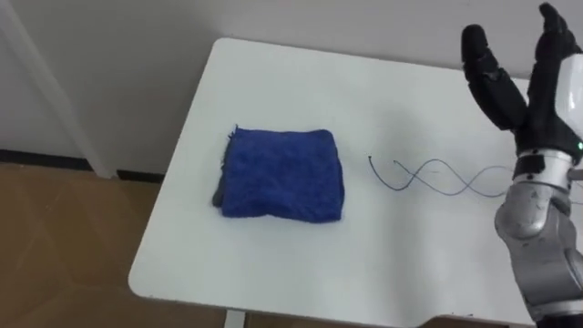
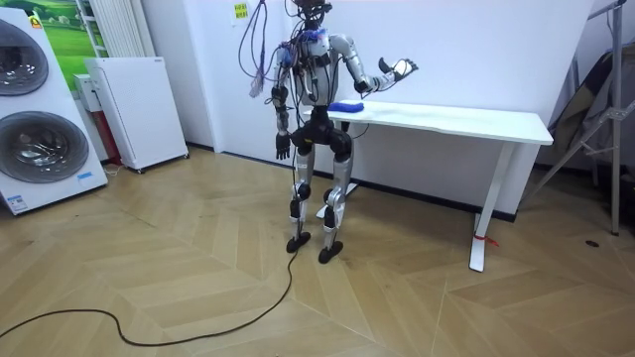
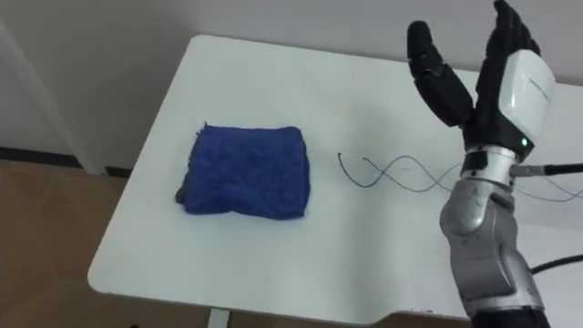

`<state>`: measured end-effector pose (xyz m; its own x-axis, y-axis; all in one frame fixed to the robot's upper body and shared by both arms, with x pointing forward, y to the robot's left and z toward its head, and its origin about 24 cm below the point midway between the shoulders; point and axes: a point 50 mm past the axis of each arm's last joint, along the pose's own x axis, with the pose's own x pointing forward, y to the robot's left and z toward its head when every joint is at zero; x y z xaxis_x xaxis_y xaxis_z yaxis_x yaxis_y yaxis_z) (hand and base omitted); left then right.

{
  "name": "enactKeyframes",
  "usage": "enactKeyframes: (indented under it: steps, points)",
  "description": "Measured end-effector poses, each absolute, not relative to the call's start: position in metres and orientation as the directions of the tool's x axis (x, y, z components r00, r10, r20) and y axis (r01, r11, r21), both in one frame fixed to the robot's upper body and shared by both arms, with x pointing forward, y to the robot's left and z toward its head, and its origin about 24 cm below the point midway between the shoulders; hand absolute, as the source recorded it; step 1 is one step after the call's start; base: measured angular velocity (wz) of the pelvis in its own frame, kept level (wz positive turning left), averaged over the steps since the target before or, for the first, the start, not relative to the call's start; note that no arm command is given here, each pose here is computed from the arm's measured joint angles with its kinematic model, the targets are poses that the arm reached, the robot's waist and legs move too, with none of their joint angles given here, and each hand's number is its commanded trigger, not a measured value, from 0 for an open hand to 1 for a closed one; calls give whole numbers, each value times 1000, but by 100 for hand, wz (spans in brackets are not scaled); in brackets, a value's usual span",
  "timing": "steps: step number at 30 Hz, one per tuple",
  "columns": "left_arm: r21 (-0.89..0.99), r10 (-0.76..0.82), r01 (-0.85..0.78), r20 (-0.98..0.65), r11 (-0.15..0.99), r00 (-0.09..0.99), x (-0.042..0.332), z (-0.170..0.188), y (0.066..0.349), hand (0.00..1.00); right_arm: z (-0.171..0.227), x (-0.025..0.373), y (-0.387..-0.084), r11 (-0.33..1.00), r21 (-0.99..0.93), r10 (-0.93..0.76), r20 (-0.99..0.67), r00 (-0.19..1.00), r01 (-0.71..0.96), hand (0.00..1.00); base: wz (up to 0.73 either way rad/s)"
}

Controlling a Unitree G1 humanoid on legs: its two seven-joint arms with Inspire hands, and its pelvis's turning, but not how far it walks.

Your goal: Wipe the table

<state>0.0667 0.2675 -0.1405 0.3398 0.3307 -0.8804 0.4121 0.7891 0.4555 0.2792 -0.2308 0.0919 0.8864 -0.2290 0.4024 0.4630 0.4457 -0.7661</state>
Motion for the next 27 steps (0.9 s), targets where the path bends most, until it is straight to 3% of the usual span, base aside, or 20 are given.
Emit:
enactKeyframes:
  steps: [5, 9, 14, 27]
  points:
    - [471, 296, 422, -860, 775, 415, 92, -137, 262, 0, 85, 281, -206, 389, -844, -62, 377, 924, 370, 0, 6]
    - [473, 320, 447, -869, 759, 378, 86, -138, 273, 0, 94, 291, -174, 350, -880, 122, 382, 916, 321, 0, -35]
    - [458, 259, 517, -874, 723, 412, 108, -138, 259, 0, 81, 290, -169, 283, -931, 147, 281, 948, 232, 0, 55]
    - [428, 255, 529, -893, 732, 370, 103, -140, 262, 0, 56, 285, -146, 19, -996, 285, 88, 954, 86, 0, 11]
